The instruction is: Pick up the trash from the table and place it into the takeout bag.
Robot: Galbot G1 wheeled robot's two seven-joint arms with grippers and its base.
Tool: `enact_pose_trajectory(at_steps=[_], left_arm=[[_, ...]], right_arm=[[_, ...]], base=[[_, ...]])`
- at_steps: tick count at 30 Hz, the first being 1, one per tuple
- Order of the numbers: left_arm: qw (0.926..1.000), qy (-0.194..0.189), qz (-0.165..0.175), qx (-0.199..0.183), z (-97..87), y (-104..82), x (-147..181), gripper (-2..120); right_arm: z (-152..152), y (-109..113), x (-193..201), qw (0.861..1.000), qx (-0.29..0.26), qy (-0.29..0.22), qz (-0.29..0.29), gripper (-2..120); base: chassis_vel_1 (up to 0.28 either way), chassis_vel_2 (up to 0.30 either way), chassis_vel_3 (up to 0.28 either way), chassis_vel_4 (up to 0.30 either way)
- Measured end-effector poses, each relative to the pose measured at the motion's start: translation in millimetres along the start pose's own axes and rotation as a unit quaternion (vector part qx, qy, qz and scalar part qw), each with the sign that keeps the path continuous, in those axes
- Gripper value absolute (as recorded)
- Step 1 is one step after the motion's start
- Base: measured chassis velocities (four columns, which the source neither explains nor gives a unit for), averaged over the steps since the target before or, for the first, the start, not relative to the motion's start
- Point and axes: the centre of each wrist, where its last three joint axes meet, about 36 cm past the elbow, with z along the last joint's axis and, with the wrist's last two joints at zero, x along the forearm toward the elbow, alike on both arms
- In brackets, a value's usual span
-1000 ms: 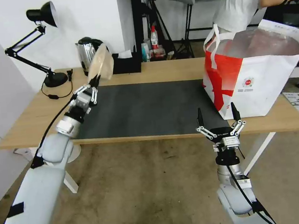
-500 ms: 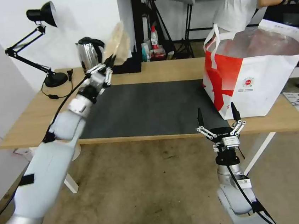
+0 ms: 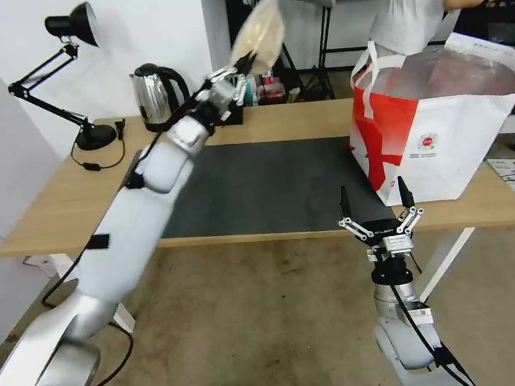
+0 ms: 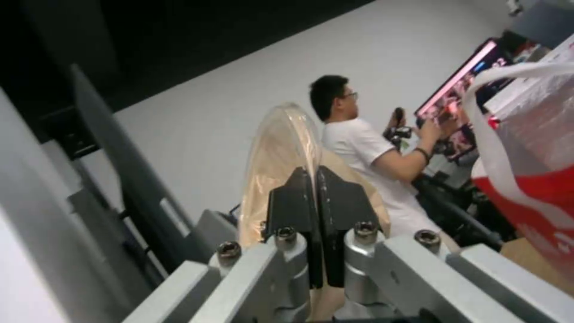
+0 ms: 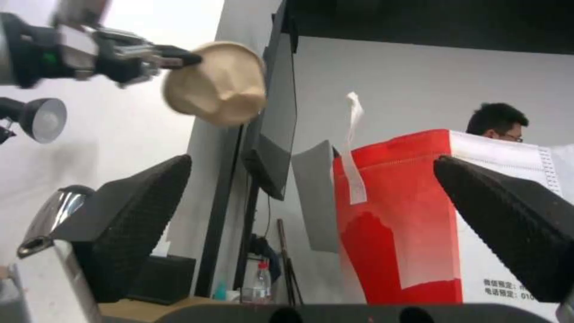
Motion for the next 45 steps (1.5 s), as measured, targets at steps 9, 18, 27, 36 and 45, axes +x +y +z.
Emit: enact_pose_trajectory(at_steps=[9,18,27,36,45], left_arm=[[0.9991,-0.018,0.037,-0.006,0.9,-6.5,-53,0],[0.9962,-0.053,0.069,-0.001,-11.3,-34.6,-115,0],[0.9899,-0.085,0.113,-0.005,-15.0,-62.3,-160,0],[0.9895,-0.079,0.121,0.002,7.8,-76.6,-167,0],[0.9897,-0.06,0.126,0.029,24.7,-95.0,-156,0]], right_arm=[[0,0,0,1.0,0.0,0.0,0.0,100],[0,0,0,1.0,0.0,0.0,0.0,100],[0,0,0,1.0,0.0,0.0,0.0,100],[0,0,0,1.0,0.0,0.0,0.0,100],[0,0,0,1.0,0.0,0.0,0.0,100]], base=[[0.0,0.0,0.0,0.0],[0.0,0.0,0.0,0.0],[0.0,0.0,0.0,0.0],[0.0,0.0,0.0,0.0],[0.0,0.0,0.0,0.0]])
